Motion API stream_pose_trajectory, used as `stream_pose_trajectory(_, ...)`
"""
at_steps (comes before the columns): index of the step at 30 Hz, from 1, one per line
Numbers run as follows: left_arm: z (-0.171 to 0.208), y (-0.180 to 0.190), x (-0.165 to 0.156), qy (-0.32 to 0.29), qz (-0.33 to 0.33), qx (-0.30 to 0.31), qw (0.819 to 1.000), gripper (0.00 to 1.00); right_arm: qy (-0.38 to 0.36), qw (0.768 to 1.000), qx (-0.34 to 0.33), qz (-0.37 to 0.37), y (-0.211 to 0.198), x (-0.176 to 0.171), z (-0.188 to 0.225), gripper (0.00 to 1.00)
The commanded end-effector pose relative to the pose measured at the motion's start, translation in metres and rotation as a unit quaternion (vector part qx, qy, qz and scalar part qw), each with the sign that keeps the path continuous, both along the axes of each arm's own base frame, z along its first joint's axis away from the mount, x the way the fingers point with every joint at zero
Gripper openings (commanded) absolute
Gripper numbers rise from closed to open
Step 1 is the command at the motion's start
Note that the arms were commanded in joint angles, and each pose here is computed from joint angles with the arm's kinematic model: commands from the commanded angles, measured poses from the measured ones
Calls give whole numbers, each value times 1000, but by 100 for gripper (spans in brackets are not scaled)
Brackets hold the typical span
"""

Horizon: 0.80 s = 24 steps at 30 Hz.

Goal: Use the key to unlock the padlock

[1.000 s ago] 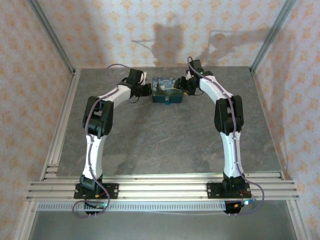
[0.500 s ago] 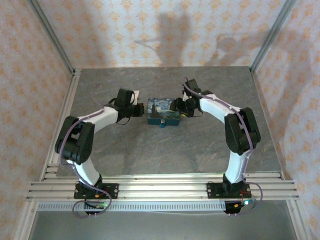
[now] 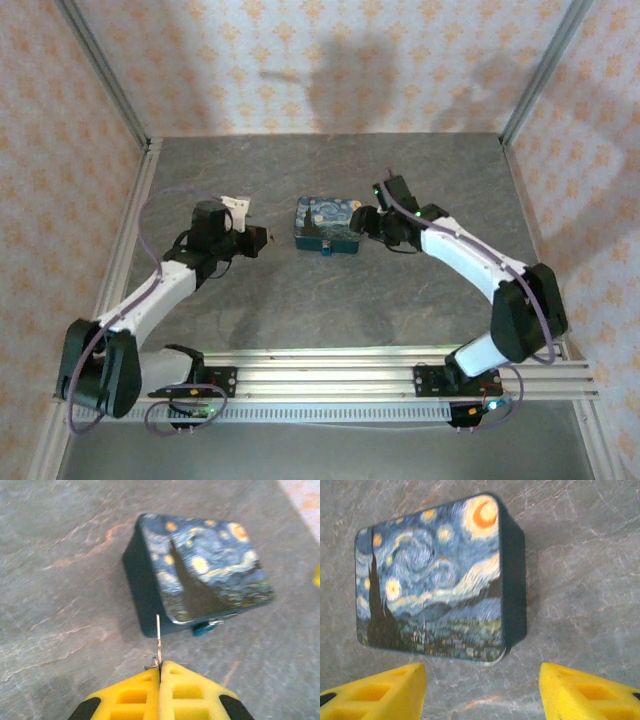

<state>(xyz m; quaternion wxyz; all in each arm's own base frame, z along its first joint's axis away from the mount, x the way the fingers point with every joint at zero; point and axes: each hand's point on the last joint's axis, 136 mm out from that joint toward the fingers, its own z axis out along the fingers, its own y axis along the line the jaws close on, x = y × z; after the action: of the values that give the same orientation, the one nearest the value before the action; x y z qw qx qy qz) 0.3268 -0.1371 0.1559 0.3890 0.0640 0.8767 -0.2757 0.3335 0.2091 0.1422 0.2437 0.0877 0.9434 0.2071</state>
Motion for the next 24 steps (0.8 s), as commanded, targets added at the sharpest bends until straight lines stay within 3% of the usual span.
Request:
stream_pose_trajectory(1, -1, -5, -26, 24, -16, -24, 999, 0, -50, 996, -67, -22, 7, -15, -8, 58)
stream_pose_trajectory(5, -2, 0, -42, 39, -2, -36, 999, 0, -81, 991, -103, -4, 49, -25, -24, 55)
stream_pose_trajectory(10, 4, 4, -58, 34, 9, -49, 998, 0, -73, 988, -134, -10, 79, -14, -54, 53)
stream_pose_trajectory(24, 1, -1, -75, 42, -12, -62, 997, 0, -68, 981, -177, -38, 91, 10, -88, 48)
